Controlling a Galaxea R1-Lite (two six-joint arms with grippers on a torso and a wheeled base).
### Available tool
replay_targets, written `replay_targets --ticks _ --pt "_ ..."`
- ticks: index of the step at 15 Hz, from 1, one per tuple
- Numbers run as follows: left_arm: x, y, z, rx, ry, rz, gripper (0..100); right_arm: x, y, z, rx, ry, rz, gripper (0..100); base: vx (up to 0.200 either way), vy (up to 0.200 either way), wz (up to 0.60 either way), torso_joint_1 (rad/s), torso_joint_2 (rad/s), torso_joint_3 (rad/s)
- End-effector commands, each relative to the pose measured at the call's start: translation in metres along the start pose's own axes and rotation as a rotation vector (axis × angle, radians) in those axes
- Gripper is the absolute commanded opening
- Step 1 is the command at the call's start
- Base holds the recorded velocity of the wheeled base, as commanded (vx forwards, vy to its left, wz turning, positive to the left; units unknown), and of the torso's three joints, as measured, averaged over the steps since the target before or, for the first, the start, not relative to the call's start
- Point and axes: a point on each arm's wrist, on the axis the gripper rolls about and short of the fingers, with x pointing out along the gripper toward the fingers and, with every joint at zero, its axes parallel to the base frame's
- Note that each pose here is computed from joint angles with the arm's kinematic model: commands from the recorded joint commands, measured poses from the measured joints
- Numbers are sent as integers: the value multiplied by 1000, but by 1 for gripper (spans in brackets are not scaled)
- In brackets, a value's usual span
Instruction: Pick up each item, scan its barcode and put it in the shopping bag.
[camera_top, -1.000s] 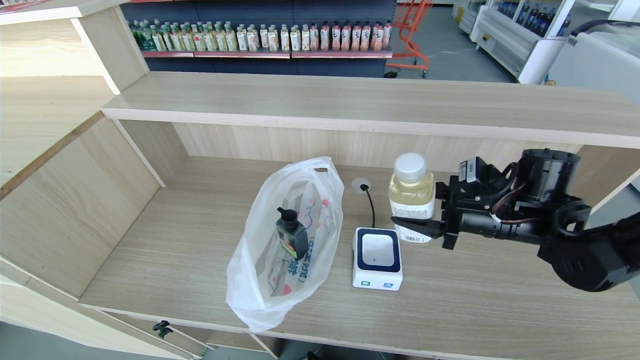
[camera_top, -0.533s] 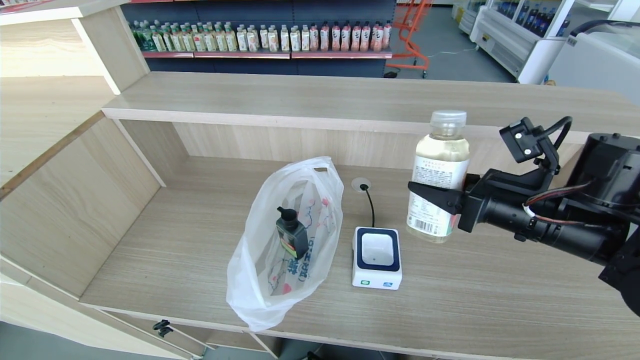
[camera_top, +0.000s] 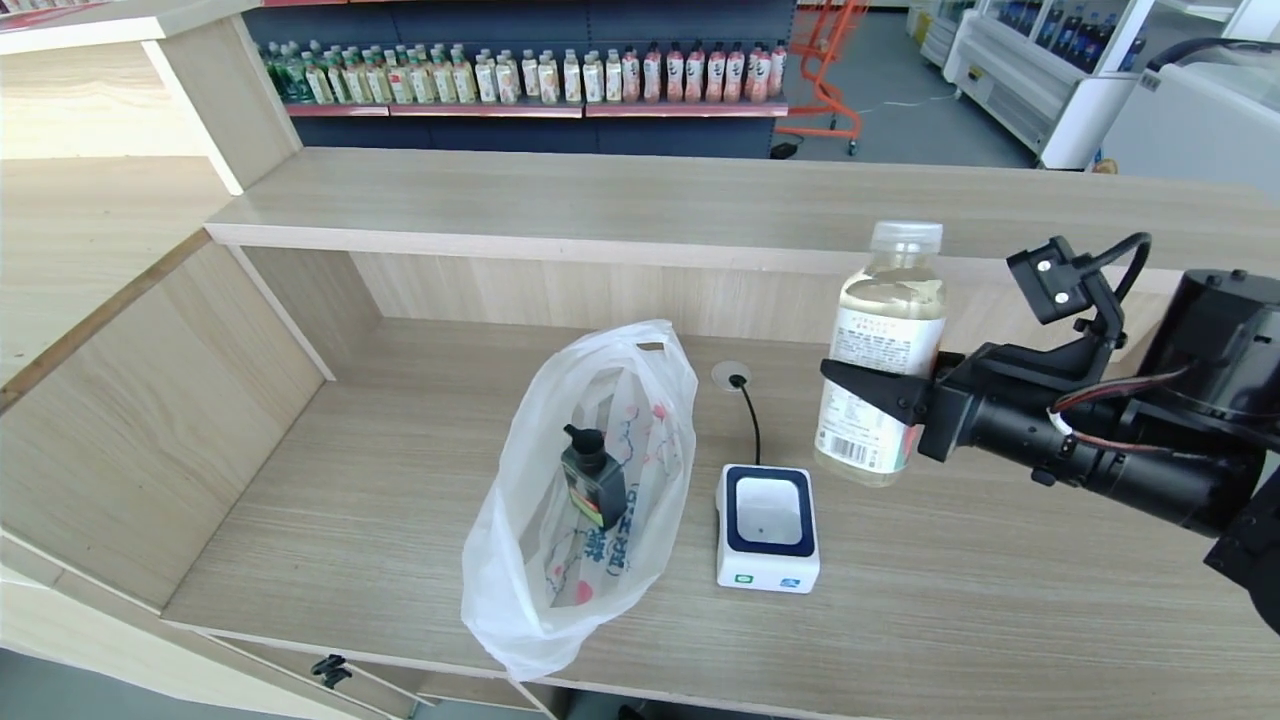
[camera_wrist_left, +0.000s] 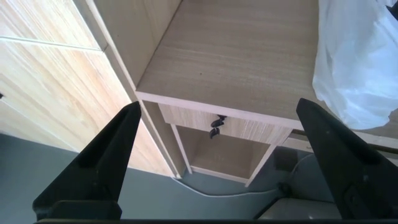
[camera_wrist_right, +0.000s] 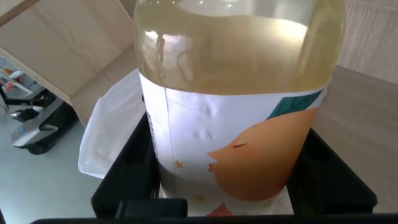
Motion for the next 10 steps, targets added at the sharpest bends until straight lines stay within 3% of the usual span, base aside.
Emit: replay_targets --ticks 1,10 --pt "0 0 0 0 1 -1 100 15 -6 -10 18 35 -26 0 0 200 0 22 12 -7" --pt "0 0 0 0 1 -1 100 92 -8 -44 23 99 -110 0 0 0 0 0 0 0"
